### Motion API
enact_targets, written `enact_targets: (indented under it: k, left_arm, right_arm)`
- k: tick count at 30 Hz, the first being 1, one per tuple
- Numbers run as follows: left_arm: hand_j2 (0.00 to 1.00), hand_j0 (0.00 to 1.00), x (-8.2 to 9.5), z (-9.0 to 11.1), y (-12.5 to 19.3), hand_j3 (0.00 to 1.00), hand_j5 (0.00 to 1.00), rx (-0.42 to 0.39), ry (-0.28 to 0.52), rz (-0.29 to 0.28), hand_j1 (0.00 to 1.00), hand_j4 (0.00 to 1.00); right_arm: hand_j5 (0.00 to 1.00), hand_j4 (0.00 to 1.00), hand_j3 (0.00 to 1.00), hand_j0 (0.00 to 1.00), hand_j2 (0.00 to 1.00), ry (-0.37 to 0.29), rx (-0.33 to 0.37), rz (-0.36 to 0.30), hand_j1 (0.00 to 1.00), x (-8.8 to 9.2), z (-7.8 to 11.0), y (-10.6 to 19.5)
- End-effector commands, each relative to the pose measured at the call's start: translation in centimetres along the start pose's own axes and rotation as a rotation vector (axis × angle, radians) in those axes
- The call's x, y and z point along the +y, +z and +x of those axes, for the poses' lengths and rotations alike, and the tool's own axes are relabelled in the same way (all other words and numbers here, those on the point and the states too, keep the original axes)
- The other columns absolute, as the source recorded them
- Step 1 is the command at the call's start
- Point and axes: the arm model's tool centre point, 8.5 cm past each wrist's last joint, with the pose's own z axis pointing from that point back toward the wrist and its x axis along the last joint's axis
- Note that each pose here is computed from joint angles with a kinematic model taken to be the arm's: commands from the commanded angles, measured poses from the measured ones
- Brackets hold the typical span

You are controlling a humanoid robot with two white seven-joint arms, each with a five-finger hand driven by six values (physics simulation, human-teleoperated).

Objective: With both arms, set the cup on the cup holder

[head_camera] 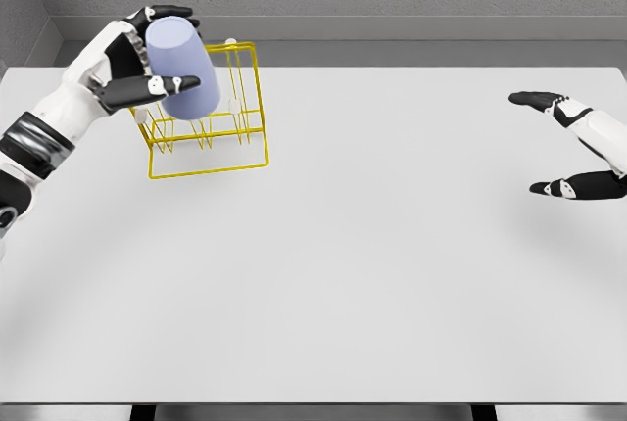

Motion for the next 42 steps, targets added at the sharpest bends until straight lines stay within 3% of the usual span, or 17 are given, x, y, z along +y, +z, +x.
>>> enact_targets:
  k: [1, 17, 21, 30, 38, 42]
  left_arm:
    - [0.68, 0.68, 0.2, -0.1, 0.1, 0.68, 0.68, 0.003, 0.002, 0.006, 0.68, 0.68]
    - [0.73, 0.73, 0.5, -1.1, 0.4, 0.73, 0.73, 0.029, 0.01, 0.021, 0.73, 0.73]
    - [0.99, 0.99, 0.6, -1.2, 0.4, 0.99, 0.99, 0.036, 0.005, 0.021, 0.99, 0.99]
    - [1.0, 1.0, 0.6, -1.0, 0.2, 1.0, 1.0, 0.03, 0.002, 0.019, 1.0, 1.0]
    - [0.92, 0.92, 0.5, -0.8, 0.1, 0.92, 0.92, 0.025, 0.003, 0.018, 0.92, 0.92]
    - [0.92, 0.92, 0.5, -0.4, 0.1, 0.92, 0.92, 0.015, -0.002, 0.014, 0.92, 0.92]
  right_arm:
    - [1.0, 1.0, 1.0, 1.0, 1.0, -0.006, -0.001, -0.004, 1.0, -0.1, 0.0, 0.0]
    - [1.0, 1.0, 1.0, 1.0, 1.0, -0.006, 0.001, -0.006, 1.0, -0.1, -0.1, 0.0]
    - [1.0, 1.0, 1.0, 1.0, 1.0, -0.008, 0.003, -0.005, 1.0, -0.1, -0.1, 0.1]
    - [1.0, 1.0, 1.0, 1.0, 1.0, -0.007, 0.002, -0.005, 1.0, -0.1, -0.1, 0.1]
    - [1.0, 1.0, 1.0, 1.0, 1.0, -0.011, 0.007, -0.005, 1.0, 0.0, -0.2, 0.1]
    - [1.0, 1.0, 1.0, 1.0, 1.0, -0.01, 0.007, -0.007, 1.0, -0.1, -0.2, 0.2]
